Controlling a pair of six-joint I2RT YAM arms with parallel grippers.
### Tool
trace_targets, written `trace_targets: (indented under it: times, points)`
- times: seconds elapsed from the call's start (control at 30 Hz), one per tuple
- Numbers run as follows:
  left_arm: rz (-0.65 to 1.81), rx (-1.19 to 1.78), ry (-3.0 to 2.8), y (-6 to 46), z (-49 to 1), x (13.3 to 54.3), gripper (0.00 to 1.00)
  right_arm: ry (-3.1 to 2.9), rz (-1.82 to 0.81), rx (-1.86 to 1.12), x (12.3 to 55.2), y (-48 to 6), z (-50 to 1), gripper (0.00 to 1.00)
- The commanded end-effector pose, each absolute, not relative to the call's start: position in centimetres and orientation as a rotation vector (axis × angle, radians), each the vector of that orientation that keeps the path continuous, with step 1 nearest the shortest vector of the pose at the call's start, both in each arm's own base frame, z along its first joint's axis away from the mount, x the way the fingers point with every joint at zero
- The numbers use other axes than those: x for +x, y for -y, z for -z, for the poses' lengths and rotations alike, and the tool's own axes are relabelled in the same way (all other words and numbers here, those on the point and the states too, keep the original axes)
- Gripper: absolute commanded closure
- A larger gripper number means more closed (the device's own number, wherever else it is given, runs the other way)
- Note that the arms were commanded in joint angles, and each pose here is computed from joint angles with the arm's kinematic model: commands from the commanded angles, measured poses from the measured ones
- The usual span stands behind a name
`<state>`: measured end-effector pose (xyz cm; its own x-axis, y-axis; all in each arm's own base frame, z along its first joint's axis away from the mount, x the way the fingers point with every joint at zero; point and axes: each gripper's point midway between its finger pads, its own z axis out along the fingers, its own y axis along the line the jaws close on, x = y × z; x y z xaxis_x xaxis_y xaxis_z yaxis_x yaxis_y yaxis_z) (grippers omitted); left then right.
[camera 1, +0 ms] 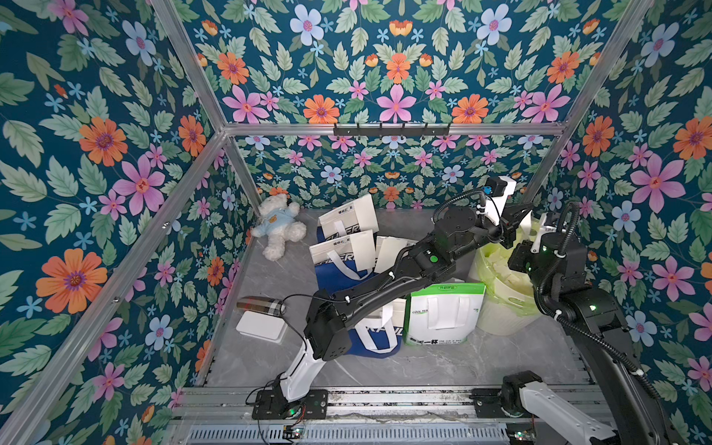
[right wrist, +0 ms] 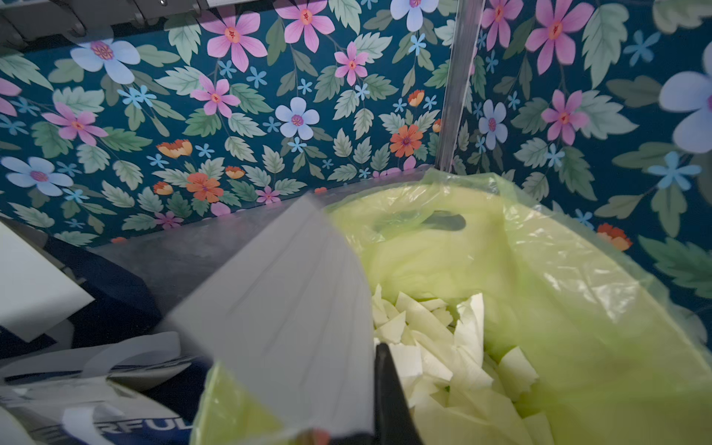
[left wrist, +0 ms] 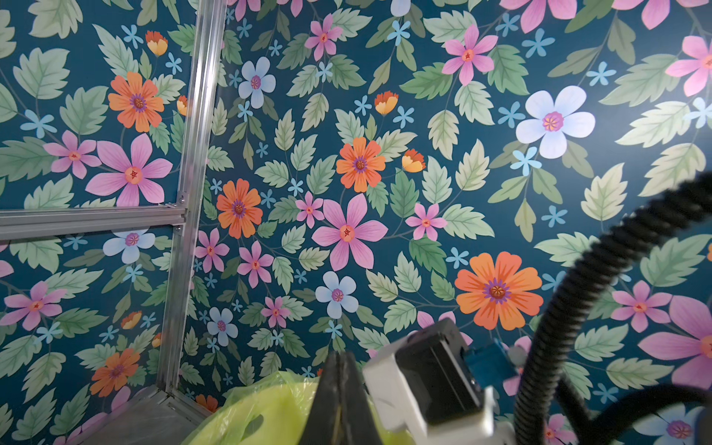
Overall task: Shred takeout receipts and throw away
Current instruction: Place the takeout receipt in the trash bin.
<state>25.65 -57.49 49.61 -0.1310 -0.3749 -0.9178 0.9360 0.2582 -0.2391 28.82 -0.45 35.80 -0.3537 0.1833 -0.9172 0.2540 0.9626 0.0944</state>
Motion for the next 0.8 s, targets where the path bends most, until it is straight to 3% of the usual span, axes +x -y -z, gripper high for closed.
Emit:
trace_targets:
  times: [0.0, 0.3, 0.6, 0.63, 0.67, 0.7, 0.77]
  points:
    - [1.246, 0.61, -1.165, 56.8, -50.9, 25.6, 1.0, -1.996, 0.14, 0.344, 28.1, 1.3, -34.5, 1.0]
    - [1.155, 0.633, -1.177, 56.1, -50.6, 25.9, 1.0, -2.192, 0.079, 0.41, 25.7, 1.9, -28.8, 1.0]
    - [1.108, 0.693, -1.199, 57.1, -48.4, 26.5, 1.0, -2.242, 0.004, 0.43, 24.8, 2.1, -29.8, 1.0]
    - [1.122, 0.716, -1.204, 57.6, -47.8, 26.3, 1.0, -2.25, -0.006, 0.43, 24.7, 1.9, -30.1, 0.97]
    - [1.139, 0.731, -1.217, 58.2, -47.1, 26.2, 1.0, -2.265, -0.017, 0.432, 24.5, 1.7, -30.3, 0.7]
    - [1.154, 0.745, -1.233, 58.7, -46.4, 26.2, 0.91, -2.271, -0.031, 0.436, 24.4, 1.6, -30.8, 0.5]
    - [1.179, 0.768, -1.256, 59.6, -45.1, 26.1, 0.58, -2.268, -0.033, 0.468, 23.7, 1.7, -31.7, 0.41]
